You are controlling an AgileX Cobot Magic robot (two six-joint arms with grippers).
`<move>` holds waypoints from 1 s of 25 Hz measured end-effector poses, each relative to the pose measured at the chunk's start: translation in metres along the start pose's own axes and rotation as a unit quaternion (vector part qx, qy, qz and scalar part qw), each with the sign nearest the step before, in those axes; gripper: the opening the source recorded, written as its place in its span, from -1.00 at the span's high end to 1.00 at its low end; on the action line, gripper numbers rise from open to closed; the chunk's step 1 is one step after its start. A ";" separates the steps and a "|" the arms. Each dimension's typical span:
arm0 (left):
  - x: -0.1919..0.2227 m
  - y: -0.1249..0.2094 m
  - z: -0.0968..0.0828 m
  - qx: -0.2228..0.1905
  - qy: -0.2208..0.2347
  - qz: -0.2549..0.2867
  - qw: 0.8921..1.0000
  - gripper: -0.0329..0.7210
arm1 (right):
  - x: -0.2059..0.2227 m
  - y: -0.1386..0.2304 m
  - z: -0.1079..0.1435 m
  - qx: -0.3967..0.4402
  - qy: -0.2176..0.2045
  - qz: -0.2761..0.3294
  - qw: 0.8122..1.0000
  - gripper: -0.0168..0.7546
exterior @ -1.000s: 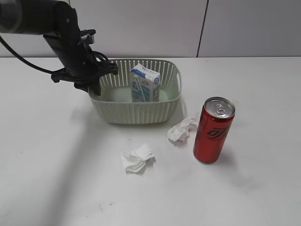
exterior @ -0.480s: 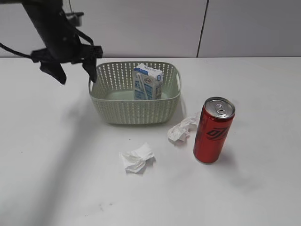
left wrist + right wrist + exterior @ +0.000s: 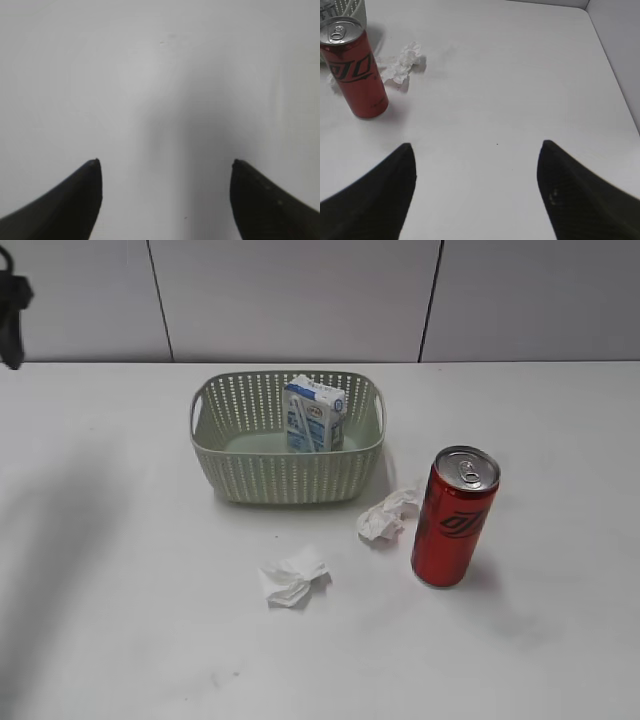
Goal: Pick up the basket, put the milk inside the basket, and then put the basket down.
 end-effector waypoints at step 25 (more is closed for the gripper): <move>-0.030 0.268 -0.057 -0.024 0.015 -0.075 0.997 -0.66 | 0.000 0.000 0.000 0.000 0.000 0.001 1.000 -0.58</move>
Point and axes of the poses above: a point on each arm's last joint axis where the gripper is mounted, x pointing out along that axis toward the gripper, z along the wrist's bending axis when the last joint is at zero, y = z × x, the point moved 1 cm from there along x, pointing out along that axis toward the gripper, and after that the axes turned 13 degrees about x, right-handed, at the moved point
